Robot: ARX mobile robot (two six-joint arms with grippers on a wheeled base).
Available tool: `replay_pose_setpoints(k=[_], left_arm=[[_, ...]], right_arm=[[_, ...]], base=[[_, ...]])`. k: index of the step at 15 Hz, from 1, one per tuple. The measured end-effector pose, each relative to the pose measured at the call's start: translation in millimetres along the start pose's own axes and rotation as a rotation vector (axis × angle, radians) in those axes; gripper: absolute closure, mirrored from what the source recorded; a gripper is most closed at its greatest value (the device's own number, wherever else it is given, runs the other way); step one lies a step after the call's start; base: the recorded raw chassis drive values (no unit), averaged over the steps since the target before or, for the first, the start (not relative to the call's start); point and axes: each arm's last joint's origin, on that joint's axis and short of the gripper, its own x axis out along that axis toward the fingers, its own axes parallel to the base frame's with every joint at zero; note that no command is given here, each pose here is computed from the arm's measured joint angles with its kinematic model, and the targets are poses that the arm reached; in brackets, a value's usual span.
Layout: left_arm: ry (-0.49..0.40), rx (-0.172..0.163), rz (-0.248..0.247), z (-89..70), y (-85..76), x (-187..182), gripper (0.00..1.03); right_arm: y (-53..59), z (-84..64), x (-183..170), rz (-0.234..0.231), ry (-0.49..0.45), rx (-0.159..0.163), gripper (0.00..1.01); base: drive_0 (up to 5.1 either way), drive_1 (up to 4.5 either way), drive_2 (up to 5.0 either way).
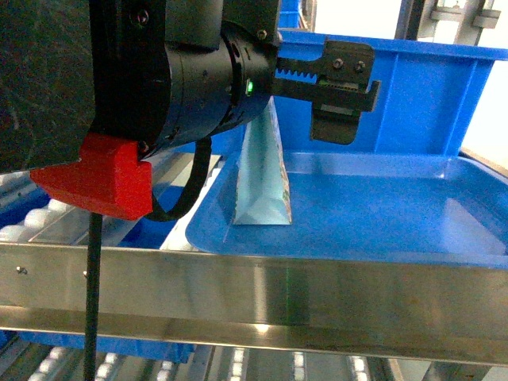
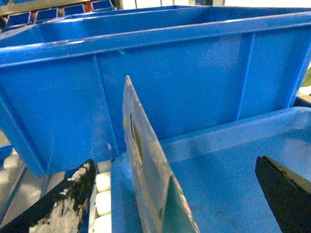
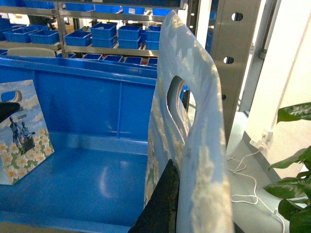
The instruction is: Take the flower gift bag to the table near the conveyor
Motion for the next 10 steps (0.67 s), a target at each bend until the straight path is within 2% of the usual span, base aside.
replay_pose_setpoints(k=[2,5,10], left_arm=[[-0.008,-0.009,0.02,-0.6,4.0,2.2,0.06],[-0.019,-0.031,0.029,-0.1,5.8,2.4,0.49],[-0.016,-0.036,0.048,-5.2,10.6,1.7,1.01]], right_arm=[[0.0,0.0,0.0,0.0,0.0,0.0,0.99],[0.0,0.0,0.0,0.0,0.0,0.0,0.99],[0.0,0.0,0.0,0.0,0.0,0.0,0.99]], base=[[0.0,0.0,0.0],[0.0,0.0,0.0],[0.0,0.0,0.0]])
